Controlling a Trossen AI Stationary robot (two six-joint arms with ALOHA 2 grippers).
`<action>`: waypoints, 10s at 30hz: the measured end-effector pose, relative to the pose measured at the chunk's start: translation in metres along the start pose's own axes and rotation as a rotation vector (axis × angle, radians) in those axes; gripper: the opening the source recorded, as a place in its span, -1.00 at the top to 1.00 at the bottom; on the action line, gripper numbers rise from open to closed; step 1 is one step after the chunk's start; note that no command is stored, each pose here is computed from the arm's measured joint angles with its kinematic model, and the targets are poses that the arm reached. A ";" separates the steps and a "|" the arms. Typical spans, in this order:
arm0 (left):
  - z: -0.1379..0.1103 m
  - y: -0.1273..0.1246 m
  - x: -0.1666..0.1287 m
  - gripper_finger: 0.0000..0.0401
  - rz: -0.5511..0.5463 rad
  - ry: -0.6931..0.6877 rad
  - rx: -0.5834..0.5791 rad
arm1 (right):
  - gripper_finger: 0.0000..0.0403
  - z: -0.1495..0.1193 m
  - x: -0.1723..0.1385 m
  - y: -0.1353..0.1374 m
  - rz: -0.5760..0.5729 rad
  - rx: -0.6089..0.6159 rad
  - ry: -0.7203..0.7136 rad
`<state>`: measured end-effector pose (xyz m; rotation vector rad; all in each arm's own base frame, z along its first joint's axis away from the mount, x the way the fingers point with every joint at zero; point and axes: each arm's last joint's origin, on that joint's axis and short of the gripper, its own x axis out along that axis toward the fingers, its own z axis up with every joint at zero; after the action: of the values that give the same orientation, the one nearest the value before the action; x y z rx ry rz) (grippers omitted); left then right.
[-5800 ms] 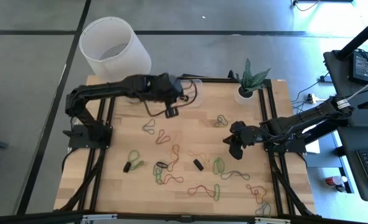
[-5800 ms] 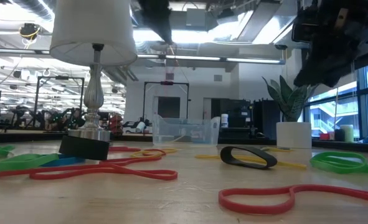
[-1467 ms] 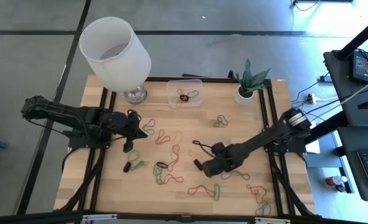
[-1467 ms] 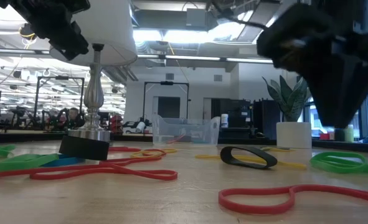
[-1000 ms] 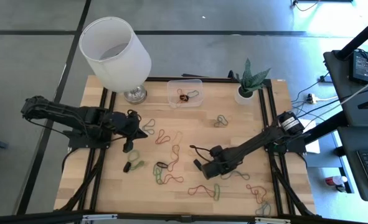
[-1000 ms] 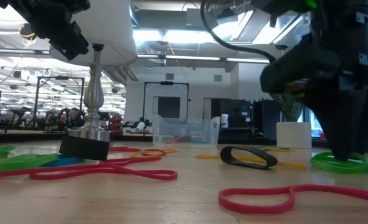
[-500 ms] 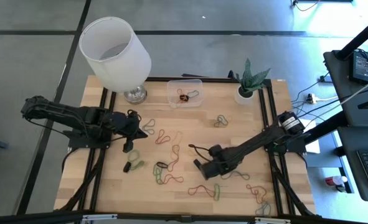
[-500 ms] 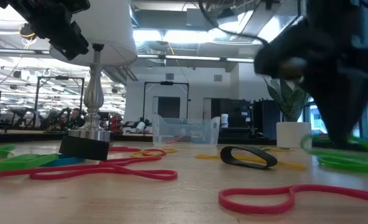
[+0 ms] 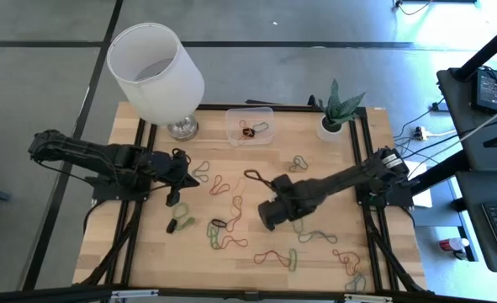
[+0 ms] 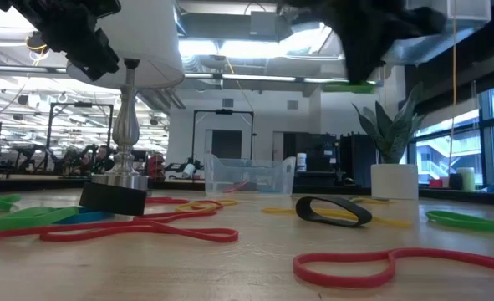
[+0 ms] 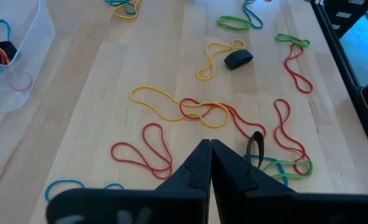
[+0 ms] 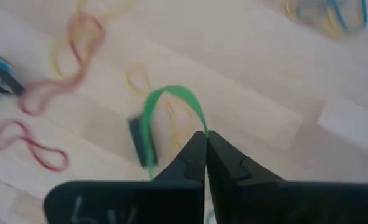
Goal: Pick and place rubber bands into bin
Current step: Put the green rubber band into the transparent bin, then put the middle black rubber band into the transparent bin
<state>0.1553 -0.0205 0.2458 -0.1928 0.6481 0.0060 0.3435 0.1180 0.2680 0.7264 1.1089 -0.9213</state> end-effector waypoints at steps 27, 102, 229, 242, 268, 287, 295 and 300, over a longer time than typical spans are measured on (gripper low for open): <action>0.000 0.000 0.000 0.95 -0.001 0.000 0.000 | 0.96 0.174 0.024 -0.021 0.257 -0.220 -0.206; 0.000 0.000 0.000 0.95 0.012 -0.002 0.306 | 0.42 0.285 0.149 -0.111 0.177 -0.239 -0.091; 0.037 -0.101 0.182 0.49 0.173 0.712 -0.009 | 0.92 -0.129 0.061 -0.152 0.698 -0.583 -0.110; 0.019 -0.094 0.201 0.74 0.096 0.846 0.074 | 0.96 -0.129 0.060 -0.152 0.703 -0.581 -0.110; 0.171 -0.059 0.116 0.98 0.158 0.460 -0.106 | 0.94 -0.120 0.062 -0.150 0.681 -0.387 -0.154; 0.200 0.144 0.120 0.98 0.302 0.370 -0.178 | 0.97 -0.090 0.071 -0.145 0.637 -0.133 -0.160; 0.174 0.209 0.152 0.98 0.298 0.428 -0.217 | 0.94 -0.074 0.074 -0.142 0.642 -0.001 -0.169; 0.149 0.235 0.176 0.98 0.347 0.519 -0.293 | 0.93 -0.066 0.076 -0.141 0.647 0.038 -0.182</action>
<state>0.3696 0.2273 0.2148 -0.3680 1.1929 0.3978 0.2031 0.0929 0.1707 0.9373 0.6294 -0.4427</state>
